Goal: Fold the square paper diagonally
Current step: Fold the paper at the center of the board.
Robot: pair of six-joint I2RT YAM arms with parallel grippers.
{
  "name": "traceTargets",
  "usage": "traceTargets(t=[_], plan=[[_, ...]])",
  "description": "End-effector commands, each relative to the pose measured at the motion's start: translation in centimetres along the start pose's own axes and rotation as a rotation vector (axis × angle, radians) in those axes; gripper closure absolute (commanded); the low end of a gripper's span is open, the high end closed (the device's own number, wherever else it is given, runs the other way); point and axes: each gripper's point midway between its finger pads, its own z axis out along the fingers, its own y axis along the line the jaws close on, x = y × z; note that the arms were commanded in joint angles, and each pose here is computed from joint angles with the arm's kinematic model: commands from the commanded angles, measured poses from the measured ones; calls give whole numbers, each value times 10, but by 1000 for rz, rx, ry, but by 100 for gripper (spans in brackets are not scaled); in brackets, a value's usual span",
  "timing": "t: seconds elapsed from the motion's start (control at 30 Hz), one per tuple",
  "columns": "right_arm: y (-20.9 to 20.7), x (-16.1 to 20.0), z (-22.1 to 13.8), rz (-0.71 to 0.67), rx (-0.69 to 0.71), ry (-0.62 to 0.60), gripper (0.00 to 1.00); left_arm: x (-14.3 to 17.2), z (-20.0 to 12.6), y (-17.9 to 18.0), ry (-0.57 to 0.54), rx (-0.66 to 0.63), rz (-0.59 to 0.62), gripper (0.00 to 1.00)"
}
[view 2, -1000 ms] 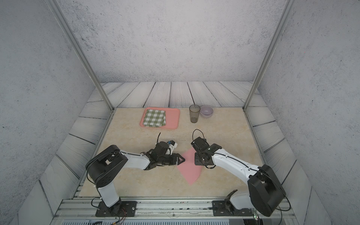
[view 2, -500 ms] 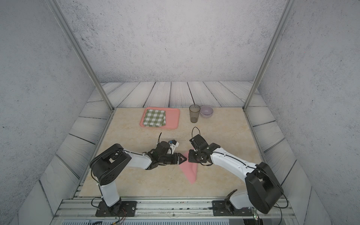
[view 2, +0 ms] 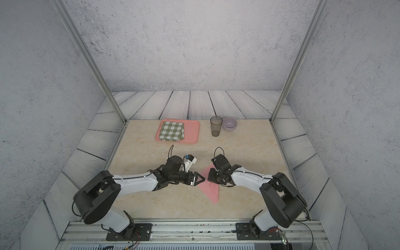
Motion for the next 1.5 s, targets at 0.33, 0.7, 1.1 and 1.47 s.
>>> traceTargets(t=[0.33,0.7,1.1,1.47], plan=[[-21,-5,0,113,28,-68,99,14,-45,-26,92,-34,144,24],[-13,-12,-1,167,-28,-63,98,45,-59,-36,164,52,187,31],[6,-14,-7,206,-121,-52,97,32,-35,-25,76,-78,181,31],[13,-14,-7,214,-157,-43,97,29,-8,-31,63,-99,182,34]])
